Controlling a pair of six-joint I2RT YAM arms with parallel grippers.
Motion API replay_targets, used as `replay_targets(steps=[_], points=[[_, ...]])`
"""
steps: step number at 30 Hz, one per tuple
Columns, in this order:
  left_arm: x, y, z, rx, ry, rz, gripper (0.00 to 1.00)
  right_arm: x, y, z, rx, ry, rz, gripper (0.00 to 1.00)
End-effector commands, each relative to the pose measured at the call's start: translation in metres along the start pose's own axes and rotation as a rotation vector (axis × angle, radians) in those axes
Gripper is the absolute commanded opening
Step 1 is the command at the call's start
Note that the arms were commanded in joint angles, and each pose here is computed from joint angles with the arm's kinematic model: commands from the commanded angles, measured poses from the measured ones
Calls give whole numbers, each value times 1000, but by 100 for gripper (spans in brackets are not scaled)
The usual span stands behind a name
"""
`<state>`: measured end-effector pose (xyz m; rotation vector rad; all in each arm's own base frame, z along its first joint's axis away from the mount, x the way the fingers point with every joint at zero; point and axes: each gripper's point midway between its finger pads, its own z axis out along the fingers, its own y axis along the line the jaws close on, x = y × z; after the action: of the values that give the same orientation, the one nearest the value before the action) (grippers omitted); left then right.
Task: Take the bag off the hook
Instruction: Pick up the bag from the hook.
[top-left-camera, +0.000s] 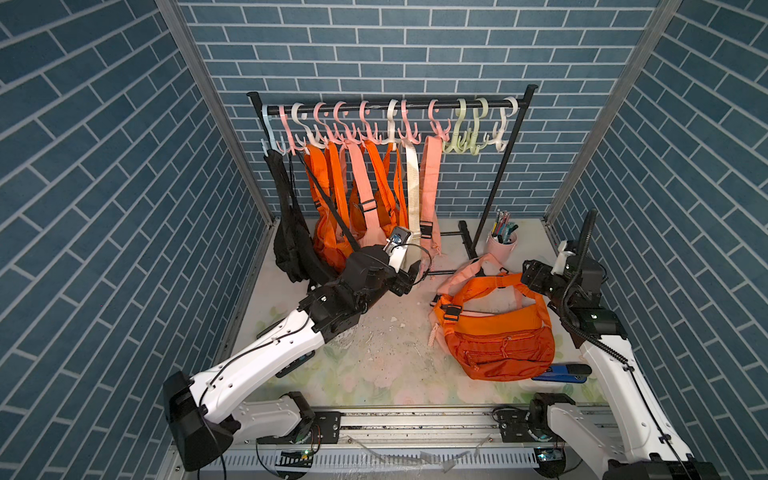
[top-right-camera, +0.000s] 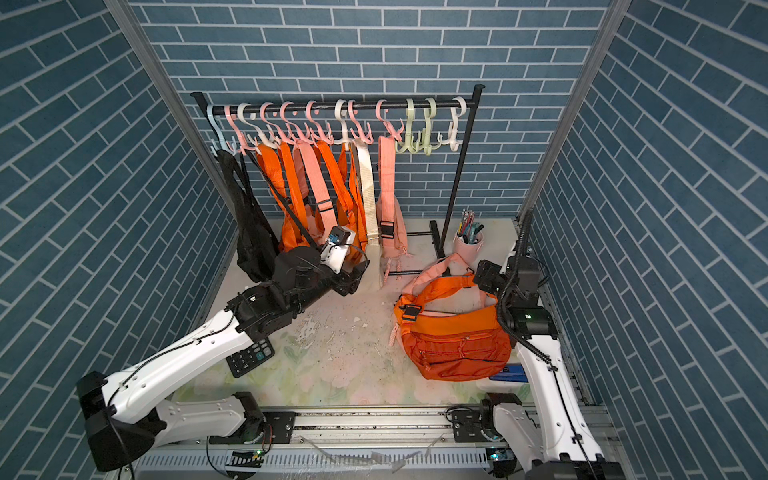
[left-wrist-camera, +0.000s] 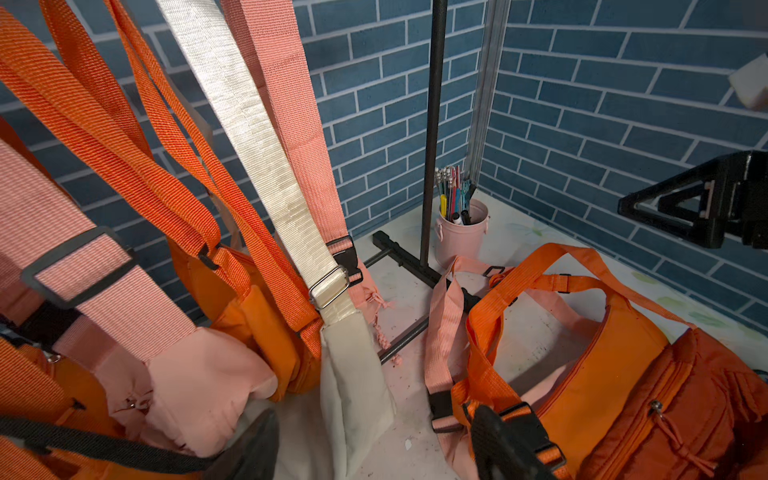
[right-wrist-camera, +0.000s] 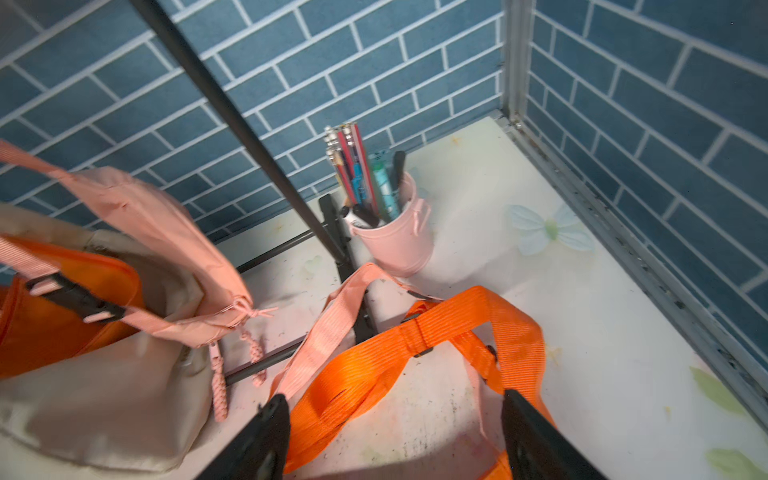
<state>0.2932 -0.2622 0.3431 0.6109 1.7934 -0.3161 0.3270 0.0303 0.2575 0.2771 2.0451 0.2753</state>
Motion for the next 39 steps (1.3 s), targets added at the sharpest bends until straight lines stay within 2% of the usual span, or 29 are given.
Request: replay_targets(steps=[1, 6, 13, 18, 23, 39], points=[[20, 13, -16, -42, 76, 94, 75, -5, 22, 2, -32, 13, -70, 79], [27, 33, -38, -122, 73, 136, 79, -6, 53, 9, -104, 20, -104, 78], [35, 58, -59, -238, 38, 131, 82, -6, 87, 21, -130, 25, -186, 77], [45, 69, -70, -264, 2, 87, 82, -11, 107, 25, -183, 3, -201, 77], [63, 74, -72, -288, 26, 92, 83, -17, 127, 27, -246, -14, -223, 77], [54, 80, -88, -299, -22, 94, 83, -49, 179, 51, -367, -47, -272, 75]])
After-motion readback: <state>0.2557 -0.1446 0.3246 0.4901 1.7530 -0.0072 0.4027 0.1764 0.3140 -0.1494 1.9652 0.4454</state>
